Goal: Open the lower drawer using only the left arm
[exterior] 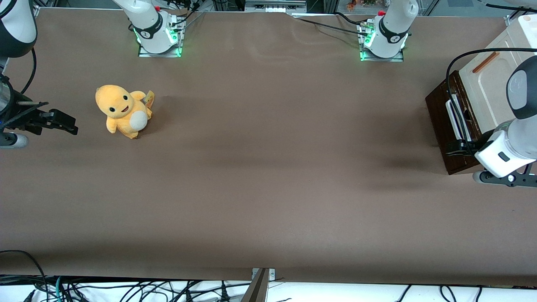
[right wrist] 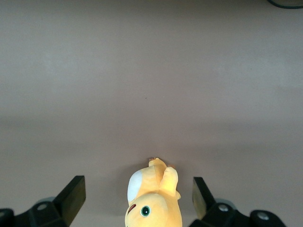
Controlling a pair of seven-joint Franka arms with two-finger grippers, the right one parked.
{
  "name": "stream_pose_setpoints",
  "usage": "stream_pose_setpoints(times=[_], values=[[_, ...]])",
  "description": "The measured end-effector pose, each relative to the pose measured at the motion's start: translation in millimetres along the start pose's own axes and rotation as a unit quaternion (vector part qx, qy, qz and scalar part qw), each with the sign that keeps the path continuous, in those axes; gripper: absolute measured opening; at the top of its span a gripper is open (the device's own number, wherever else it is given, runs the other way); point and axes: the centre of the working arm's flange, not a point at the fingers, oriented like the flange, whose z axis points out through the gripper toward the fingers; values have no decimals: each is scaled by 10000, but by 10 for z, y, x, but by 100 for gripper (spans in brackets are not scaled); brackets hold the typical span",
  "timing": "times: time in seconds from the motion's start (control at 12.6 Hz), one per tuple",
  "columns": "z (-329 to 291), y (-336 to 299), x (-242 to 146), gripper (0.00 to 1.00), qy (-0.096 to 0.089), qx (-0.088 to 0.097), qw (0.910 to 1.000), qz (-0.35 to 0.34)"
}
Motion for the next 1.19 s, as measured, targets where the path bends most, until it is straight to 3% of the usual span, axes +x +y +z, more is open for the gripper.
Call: stream_pose_setpoints(times=[0.32,0.48,0.95,1.19], values=[[184,389,38,100,-254,605,9973,-330],[346,644,42,100,-379,1071,9927,-405],[879,1089,-72,100,-666,2397,9664,-652],[1136,1176,-131,100,-801,2910,9504,-758]])
